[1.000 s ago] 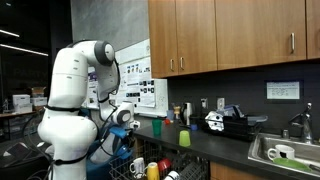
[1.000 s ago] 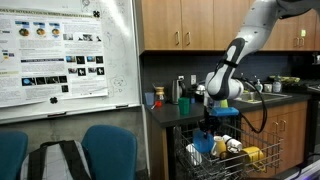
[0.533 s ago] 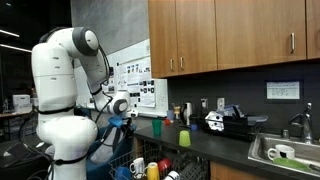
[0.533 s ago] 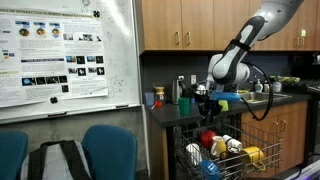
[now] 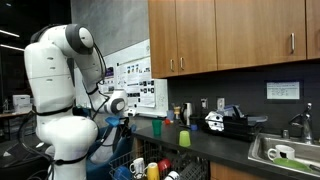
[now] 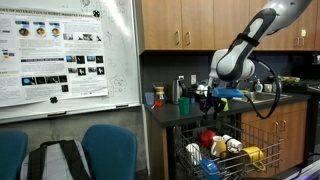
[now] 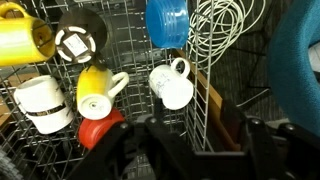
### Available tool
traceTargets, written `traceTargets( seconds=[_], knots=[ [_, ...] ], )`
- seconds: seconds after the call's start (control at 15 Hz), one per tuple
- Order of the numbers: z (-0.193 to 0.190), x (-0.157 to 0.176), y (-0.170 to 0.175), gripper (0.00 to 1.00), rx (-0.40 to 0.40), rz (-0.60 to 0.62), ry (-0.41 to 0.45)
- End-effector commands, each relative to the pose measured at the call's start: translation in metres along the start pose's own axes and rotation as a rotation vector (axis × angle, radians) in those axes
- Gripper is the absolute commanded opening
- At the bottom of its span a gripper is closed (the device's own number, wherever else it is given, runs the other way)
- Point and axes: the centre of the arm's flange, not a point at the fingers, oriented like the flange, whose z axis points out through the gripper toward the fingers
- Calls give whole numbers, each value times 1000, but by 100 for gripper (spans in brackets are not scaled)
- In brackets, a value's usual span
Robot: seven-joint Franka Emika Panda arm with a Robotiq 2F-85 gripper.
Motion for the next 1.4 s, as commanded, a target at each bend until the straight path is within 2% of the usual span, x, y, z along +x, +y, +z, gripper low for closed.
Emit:
traceTargets(
  seconds=[0.0,0.13,0.6,1.0,1.33],
  knots=[
    [16,-13,-11,91,0,-18,-36],
    [26,-18,-15,100,0,-28,-50],
    [61,-41,-22,100,-2,-66,-119],
    [94,-68,-9,100,-4,-81,-182],
    [118,-74,-2,100,2,-99,-214]
  ],
)
